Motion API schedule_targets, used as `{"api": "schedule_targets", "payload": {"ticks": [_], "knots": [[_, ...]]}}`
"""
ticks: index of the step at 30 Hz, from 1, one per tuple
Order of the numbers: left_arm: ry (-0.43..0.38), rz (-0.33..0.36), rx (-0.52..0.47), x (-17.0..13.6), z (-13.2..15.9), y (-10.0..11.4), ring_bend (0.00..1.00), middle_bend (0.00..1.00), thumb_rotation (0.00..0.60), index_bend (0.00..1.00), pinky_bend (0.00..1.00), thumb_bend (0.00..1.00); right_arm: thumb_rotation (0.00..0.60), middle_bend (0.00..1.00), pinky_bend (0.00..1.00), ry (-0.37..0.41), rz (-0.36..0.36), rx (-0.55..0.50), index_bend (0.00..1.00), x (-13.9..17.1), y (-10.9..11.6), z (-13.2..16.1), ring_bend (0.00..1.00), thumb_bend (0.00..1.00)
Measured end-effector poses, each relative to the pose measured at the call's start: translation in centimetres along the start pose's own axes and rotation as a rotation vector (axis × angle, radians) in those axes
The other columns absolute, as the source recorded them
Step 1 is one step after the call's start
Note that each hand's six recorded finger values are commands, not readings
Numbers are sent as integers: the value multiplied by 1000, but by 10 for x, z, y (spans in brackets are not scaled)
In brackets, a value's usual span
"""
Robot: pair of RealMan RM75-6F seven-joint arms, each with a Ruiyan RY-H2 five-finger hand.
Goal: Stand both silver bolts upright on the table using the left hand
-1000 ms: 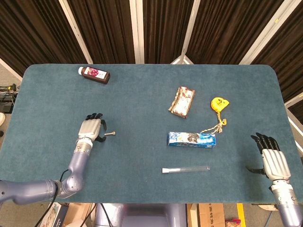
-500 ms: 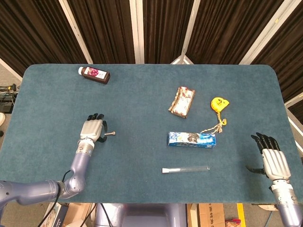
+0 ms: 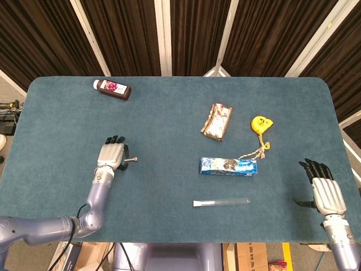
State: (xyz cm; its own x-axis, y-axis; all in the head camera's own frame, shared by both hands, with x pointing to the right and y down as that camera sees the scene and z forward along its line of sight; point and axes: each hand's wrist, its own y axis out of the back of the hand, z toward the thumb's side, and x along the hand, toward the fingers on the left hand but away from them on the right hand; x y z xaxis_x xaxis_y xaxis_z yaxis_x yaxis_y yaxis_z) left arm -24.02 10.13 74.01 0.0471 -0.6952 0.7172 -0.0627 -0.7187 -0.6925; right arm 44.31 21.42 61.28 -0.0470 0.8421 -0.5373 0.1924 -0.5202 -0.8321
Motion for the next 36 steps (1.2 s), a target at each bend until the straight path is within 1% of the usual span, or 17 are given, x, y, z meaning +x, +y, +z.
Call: {"api": "schedule_targets", "payload": {"ticks": [6,12,18,29,36], "knots": [[4,-6,13,1,-2,-2,0,113,600,547,0,480,600,91,0,-2,2,-2,149,0,0,-1,54,113],[5,-9,28,1,-2,-4,0,115,600,550,0,501,600,91,0,-4,6,-4,150,-1,-1,-1,54,113],[6,-4,15,2,-1,-3,0,121,600,557,0,530,600,91,0,-4,8,-4,150,-2,-2,-1,55,113],[-20,37,0,-8,5,15,0,120,600,556,0,531,600,91,0,2,13,-4,160,-2,-3,0,57,113],[-30,56,7,-14,9,24,0,117,600,555,0,530,600,90,0,1,11,-6,160,-1,-2,1,58,113]]}}
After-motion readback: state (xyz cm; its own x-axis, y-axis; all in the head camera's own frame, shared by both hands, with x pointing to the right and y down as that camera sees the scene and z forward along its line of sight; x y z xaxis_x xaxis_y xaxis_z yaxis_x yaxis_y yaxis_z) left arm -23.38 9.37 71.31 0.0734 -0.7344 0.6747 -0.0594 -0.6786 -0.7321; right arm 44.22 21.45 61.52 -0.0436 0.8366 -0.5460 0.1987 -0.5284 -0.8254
